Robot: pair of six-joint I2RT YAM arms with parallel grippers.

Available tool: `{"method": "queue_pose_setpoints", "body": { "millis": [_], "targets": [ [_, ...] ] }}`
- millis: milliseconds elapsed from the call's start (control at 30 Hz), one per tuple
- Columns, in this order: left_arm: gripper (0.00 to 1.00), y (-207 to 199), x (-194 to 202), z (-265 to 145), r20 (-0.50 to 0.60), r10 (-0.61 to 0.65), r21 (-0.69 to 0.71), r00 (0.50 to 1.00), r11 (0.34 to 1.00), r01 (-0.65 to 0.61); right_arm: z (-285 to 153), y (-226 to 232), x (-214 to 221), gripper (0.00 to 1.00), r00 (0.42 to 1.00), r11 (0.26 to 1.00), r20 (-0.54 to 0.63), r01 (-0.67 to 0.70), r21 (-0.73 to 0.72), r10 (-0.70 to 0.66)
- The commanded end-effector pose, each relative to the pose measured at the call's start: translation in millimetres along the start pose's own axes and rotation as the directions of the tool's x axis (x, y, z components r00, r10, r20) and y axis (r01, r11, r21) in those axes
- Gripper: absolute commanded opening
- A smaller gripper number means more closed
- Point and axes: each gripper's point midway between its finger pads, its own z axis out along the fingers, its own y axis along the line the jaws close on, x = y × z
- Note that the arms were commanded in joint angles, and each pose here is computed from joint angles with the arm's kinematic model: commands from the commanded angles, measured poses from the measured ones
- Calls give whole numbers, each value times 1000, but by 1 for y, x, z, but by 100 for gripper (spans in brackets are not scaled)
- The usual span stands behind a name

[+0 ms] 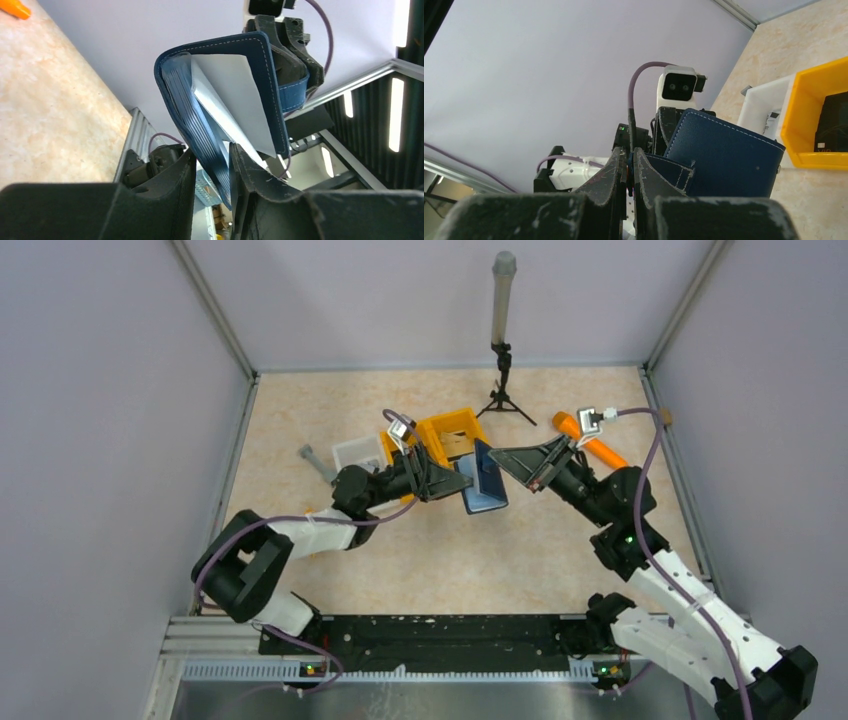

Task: Take the credit cards out of the card holder
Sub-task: Open the card holder at the center of the board.

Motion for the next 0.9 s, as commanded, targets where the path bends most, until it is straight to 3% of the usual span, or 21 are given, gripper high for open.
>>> {"method": "queue_pose_setpoints", "body": {
  "millis": [0,167,300,367,467,567,633,767,867],
  "targets": [
    [33,-5,0,1,-32,132,-74,991,988,-134,-1,14,-8,0,999,998,28,38,-56,-37],
    [17,1,-2,-5,-53,206,-188,977,959,-213,-2,5,-5,0,998,998,24,50,-28,-49],
    [14,7,-2,-12,-86,237,-273,968,929,-251,-6,-16,0,0,996,995,15,87,43,-88],
    [5,10,-1,-15,-108,244,-307,964,914,-265,-8,-32,5,3,992,988,-4,123,93,-123],
    [0,20,3,-22,-153,234,-370,960,887,-275,-12,-58,25,22,981,975,-92,184,124,-173],
    [0,34,3,-30,-181,224,-455,958,844,-283,-17,-87,47,68,959,958,-198,238,161,-205],
    [0,46,3,-39,-212,203,-529,956,799,-287,-23,-111,59,87,940,938,-262,275,210,-217],
    [0,73,4,-54,-268,151,-648,951,702,-294,-29,-143,82,92,900,904,-354,351,242,-255],
    [0,84,5,-58,-273,128,-680,953,675,-286,-27,-151,100,92,868,886,-407,400,235,-285]
  ]
}}
